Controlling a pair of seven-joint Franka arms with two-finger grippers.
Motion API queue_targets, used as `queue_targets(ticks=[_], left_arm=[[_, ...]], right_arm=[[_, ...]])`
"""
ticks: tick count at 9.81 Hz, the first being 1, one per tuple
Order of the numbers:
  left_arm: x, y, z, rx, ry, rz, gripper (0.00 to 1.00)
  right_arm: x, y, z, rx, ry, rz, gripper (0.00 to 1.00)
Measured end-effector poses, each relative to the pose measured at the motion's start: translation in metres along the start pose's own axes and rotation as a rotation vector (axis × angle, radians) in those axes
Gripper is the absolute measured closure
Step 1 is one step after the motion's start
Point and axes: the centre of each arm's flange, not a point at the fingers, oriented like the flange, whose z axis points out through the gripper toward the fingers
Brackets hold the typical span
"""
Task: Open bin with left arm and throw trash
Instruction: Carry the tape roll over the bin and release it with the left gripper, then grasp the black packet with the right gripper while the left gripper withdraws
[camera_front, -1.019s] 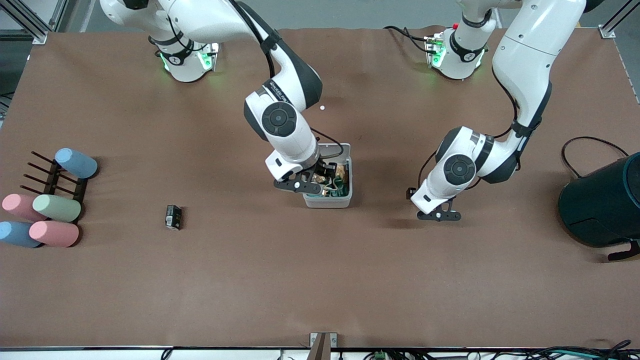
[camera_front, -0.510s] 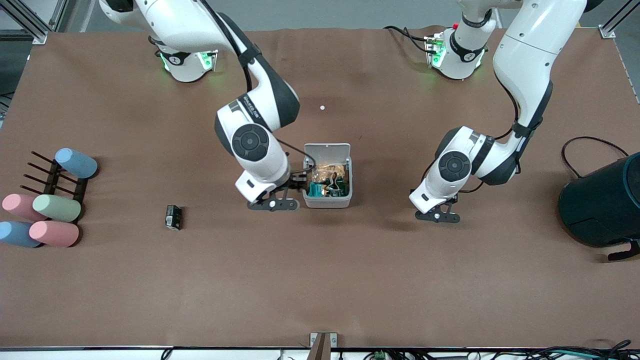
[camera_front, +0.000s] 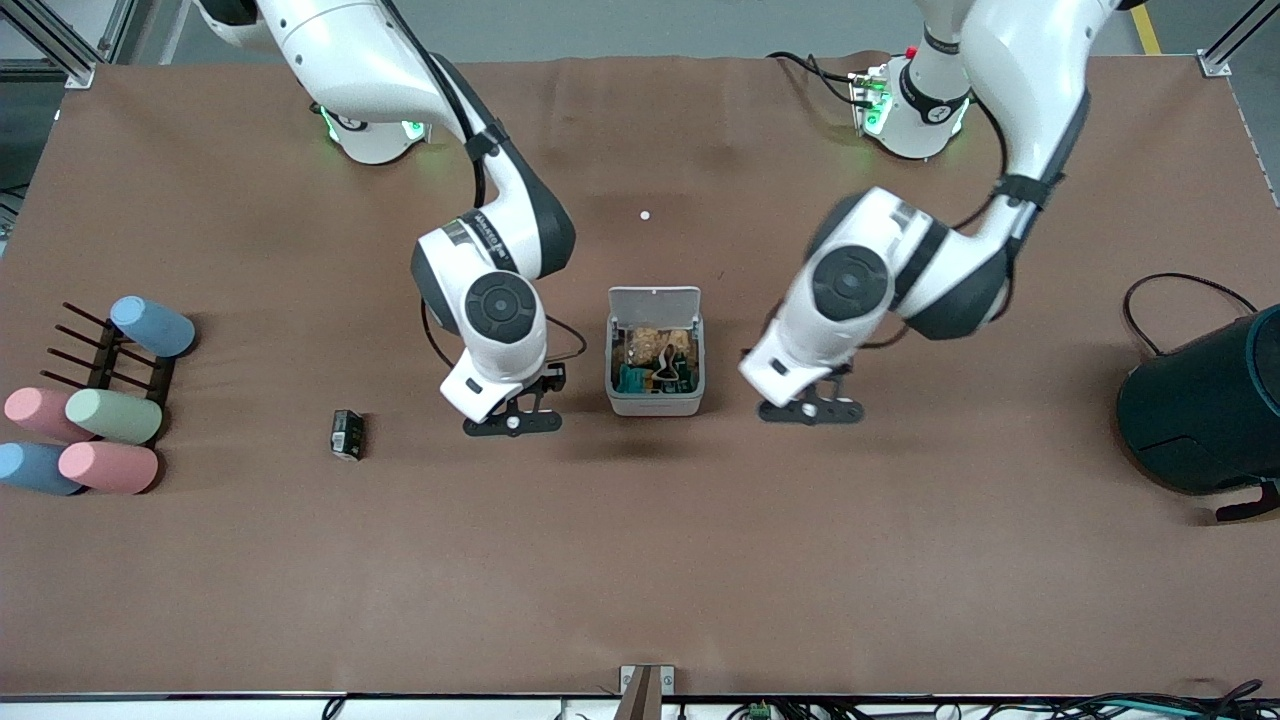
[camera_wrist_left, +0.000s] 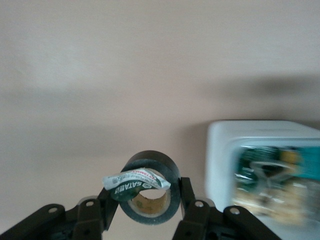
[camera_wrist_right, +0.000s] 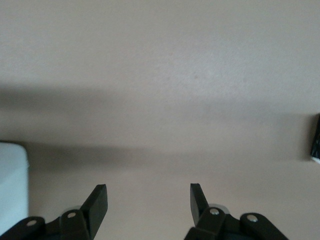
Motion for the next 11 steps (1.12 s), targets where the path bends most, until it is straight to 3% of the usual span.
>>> queue_targets(ticks=[1,4,6,10,11], left_arm=[[-0.008,0.028,0.004,-0.012,-0.004,-0.039,0.46],[-0.01,0.077,0.026,-0.091,-0.026,-0.129,0.46],[-0.007,0.087,0.03,-0.134,-0.004,-0.137,0.46],[-0.021,0.112,0.056,-0.146,-0.024,-0.172,0.45],[-0.025,0.116,0.063,-0.141,-0.032,-0.167,0.35]], right_arm=[[0.002,0.027,0.015,0.011,0.013,-0.004,0.24],[0.0,0.099,0.047,0.01,-0.029,0.058,0.22],[0.002,0.134,0.055,0.011,-0.047,0.061,0.11],[0.011,0.244,0.07,0.029,-0.067,0.021,0.09],[0.01,0.25,0.072,0.031,-0.07,0.02,0.09]])
